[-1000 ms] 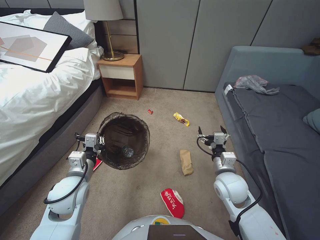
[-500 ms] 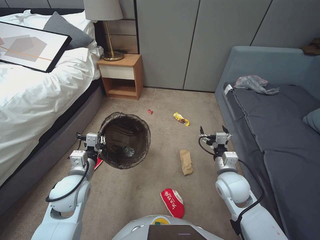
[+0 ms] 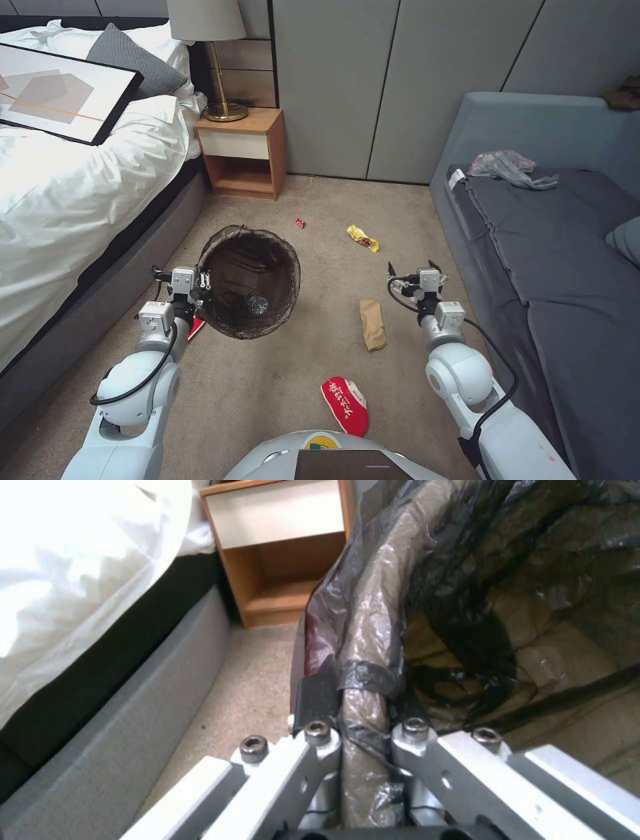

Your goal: Pick up the trash bin, then pick up the garbage from the floor and place it into the trash bin.

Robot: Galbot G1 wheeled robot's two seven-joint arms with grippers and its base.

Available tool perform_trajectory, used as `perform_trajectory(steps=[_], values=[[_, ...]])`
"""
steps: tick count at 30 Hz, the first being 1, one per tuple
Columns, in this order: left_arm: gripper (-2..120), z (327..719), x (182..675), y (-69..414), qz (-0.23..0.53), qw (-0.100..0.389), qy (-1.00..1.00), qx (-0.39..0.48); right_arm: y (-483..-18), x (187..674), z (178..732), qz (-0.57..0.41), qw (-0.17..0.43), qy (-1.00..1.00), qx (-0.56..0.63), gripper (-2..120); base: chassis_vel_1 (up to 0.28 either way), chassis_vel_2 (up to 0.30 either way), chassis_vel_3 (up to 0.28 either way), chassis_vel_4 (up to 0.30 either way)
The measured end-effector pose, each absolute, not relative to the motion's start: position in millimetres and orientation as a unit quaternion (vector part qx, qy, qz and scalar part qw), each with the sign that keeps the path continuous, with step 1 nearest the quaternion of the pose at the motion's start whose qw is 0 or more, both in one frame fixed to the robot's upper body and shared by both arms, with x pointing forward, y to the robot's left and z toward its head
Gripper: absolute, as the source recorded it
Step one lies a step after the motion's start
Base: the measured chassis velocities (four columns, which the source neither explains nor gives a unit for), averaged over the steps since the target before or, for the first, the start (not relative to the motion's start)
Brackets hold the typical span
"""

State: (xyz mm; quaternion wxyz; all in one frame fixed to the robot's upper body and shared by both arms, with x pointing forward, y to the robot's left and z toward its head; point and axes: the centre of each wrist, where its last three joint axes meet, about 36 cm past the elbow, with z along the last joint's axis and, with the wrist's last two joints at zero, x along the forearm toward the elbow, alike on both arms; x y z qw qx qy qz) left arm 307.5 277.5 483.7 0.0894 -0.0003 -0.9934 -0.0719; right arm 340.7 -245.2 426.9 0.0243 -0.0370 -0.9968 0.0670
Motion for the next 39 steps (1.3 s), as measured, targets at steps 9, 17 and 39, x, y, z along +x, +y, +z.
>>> perform_trajectory(steps=[9, 17, 39], values=[[3, 482.6, 306.1, 277.5, -0.072, 0.092, -0.993, 0.001, -240.4, 349.5, 421.0, 0.038, 0.110, -0.993, 0.005, 100, 0.000, 0.000, 0.000, 0.000], [3, 480.2, 307.1, 278.4, -0.072, 0.095, -0.993, 0.003, -233.1, 364.0, 365.9, 0.043, 0.260, -0.964, 0.042, 100, 0.000, 0.000, 0.000, 0.000], [3, 471.4, 313.7, 278.7, -0.070, 0.104, -0.992, 0.002, -211.2, 329.8, 286.8, 0.000, 0.358, -0.933, 0.032, 100, 0.000, 0.000, 0.000, 0.000]])
